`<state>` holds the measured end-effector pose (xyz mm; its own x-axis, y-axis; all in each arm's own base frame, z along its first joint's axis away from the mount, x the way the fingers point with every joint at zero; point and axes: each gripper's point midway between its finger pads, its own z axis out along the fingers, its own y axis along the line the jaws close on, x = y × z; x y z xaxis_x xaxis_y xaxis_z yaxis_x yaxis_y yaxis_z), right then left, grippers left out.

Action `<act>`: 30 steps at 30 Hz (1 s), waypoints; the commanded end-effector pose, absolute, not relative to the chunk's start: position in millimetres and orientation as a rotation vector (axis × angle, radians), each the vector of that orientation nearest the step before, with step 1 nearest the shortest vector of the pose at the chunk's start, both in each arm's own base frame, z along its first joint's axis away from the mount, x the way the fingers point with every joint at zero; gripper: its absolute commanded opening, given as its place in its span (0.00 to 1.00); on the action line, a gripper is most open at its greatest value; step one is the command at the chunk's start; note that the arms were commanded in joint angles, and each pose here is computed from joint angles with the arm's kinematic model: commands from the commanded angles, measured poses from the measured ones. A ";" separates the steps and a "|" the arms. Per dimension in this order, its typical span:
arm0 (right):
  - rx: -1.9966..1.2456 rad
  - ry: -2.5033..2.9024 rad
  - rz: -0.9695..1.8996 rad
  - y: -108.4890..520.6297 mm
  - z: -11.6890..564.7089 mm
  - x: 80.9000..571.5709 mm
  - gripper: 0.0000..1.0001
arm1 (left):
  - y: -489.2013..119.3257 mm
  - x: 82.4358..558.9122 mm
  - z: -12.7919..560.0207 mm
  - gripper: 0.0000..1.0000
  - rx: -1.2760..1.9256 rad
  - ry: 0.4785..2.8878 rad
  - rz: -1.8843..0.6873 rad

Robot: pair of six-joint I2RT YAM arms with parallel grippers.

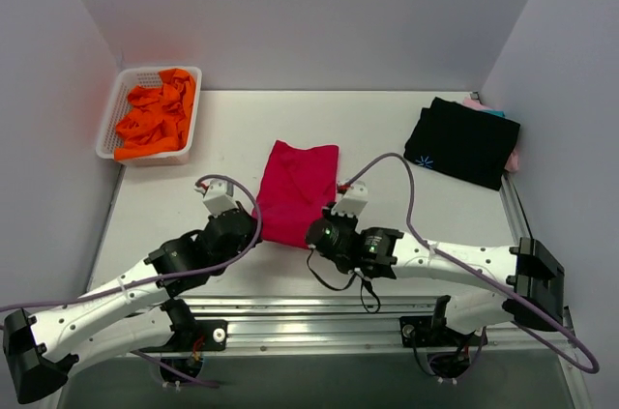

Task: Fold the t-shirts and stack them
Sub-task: Fold the long partially folded tshirt into a neat square

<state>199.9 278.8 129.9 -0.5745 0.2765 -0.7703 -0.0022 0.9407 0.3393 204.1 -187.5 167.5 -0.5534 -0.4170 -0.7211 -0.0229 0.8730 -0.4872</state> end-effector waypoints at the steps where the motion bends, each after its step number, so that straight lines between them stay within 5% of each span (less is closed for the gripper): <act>1: 0.178 2.086 0.185 249.0 148.5 242.1 0.00 | -174.4 237.7 200.7 0.02 -0.297 2.006 -0.432; 15: 0.248 2.161 0.130 232.1 120.0 342.4 0.00 | -194.6 369.1 227.6 0.02 -0.368 1.956 -0.472; 20: 0.322 2.215 0.118 224.1 95.4 430.6 0.00 | -198.8 441.0 196.8 0.03 -0.367 2.022 -0.474; 21: 0.346 2.210 0.114 220.9 95.0 451.2 0.00 | -191.5 473.6 218.7 0.11 -0.391 1.973 -0.498; 22: 0.373 2.171 0.164 226.3 126.7 485.9 0.09 | -193.7 500.1 175.7 0.29 -0.386 2.059 -0.471; 23: 0.445 2.218 0.088 200.0 94.8 515.8 0.25 | -203.7 517.7 169.7 0.55 -0.353 2.093 -0.542; 24: 0.477 2.285 0.024 185.3 85.6 523.2 0.48 | -202.3 562.1 218.7 0.94 -0.344 1.993 -0.610; 25: 0.500 2.233 0.073 192.6 107.0 563.1 0.95 | -207.0 572.8 151.7 0.94 -0.328 2.183 -0.568; 30: 0.526 2.148 -0.018 172.5 162.0 581.1 1.00 | -203.3 609.1 185.6 0.94 -0.276 2.153 -0.590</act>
